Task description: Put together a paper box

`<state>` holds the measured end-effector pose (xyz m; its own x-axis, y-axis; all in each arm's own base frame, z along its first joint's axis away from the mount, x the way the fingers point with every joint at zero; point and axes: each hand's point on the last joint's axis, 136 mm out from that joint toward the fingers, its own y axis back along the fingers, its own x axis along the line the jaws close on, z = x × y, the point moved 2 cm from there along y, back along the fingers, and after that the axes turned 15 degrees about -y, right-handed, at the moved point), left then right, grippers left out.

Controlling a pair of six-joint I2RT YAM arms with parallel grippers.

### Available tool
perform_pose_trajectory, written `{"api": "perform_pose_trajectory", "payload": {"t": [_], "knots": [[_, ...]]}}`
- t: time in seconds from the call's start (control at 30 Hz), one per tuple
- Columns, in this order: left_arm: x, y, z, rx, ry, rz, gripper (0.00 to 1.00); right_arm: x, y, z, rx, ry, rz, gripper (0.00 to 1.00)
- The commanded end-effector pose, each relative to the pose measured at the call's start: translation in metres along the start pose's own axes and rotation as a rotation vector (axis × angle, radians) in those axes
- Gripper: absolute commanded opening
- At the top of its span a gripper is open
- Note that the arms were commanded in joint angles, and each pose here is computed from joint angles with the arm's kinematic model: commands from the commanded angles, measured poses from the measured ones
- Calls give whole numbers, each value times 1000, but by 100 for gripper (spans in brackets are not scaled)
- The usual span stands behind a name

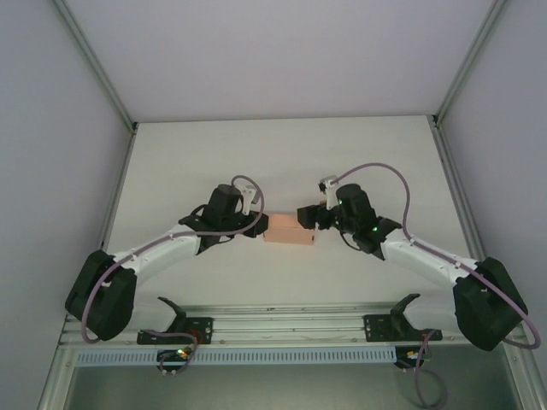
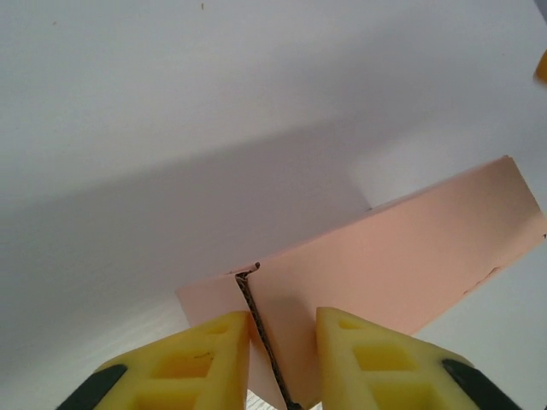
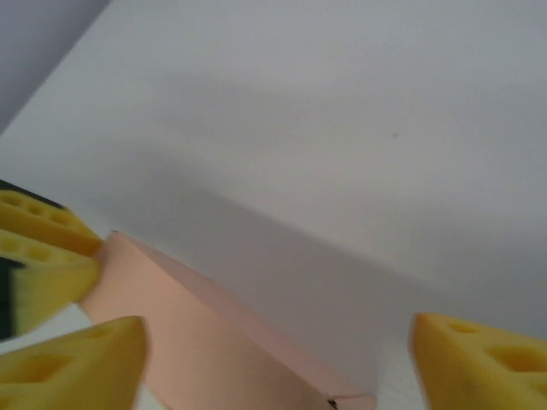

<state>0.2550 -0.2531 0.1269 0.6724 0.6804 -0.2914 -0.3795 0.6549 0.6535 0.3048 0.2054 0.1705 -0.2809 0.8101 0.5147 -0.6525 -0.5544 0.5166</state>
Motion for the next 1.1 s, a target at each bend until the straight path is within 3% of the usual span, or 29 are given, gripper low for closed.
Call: {"api": "perform_pose_trajectory", "payload": {"t": [0.0, 0.07, 0.13, 0.43, 0.7, 0.83, 1.07], "knots": [[11, -5, -59, 238, 9, 51, 32, 23, 9, -16, 153, 210, 157, 100], [7, -3, -50, 209, 1, 40, 43, 31, 9, -15, 175, 306, 201, 100], [3, 0, -35, 163, -28, 25, 44, 33, 7, -12, 179, 374, 208, 100], [-7, 22, 24, -2, -71, 2, 78, 35, 3, -11, 233, 605, 229, 100], [-3, 24, 29, -5, -73, 14, 82, 29, -11, -11, 308, 621, 198, 100], [6, 26, 23, -17, -35, 34, 100, 36, -11, -30, 387, 705, 307, 100], [23, 34, 12, -31, 34, 84, 100, 18, -37, -49, 549, 743, 240, 97]]}}
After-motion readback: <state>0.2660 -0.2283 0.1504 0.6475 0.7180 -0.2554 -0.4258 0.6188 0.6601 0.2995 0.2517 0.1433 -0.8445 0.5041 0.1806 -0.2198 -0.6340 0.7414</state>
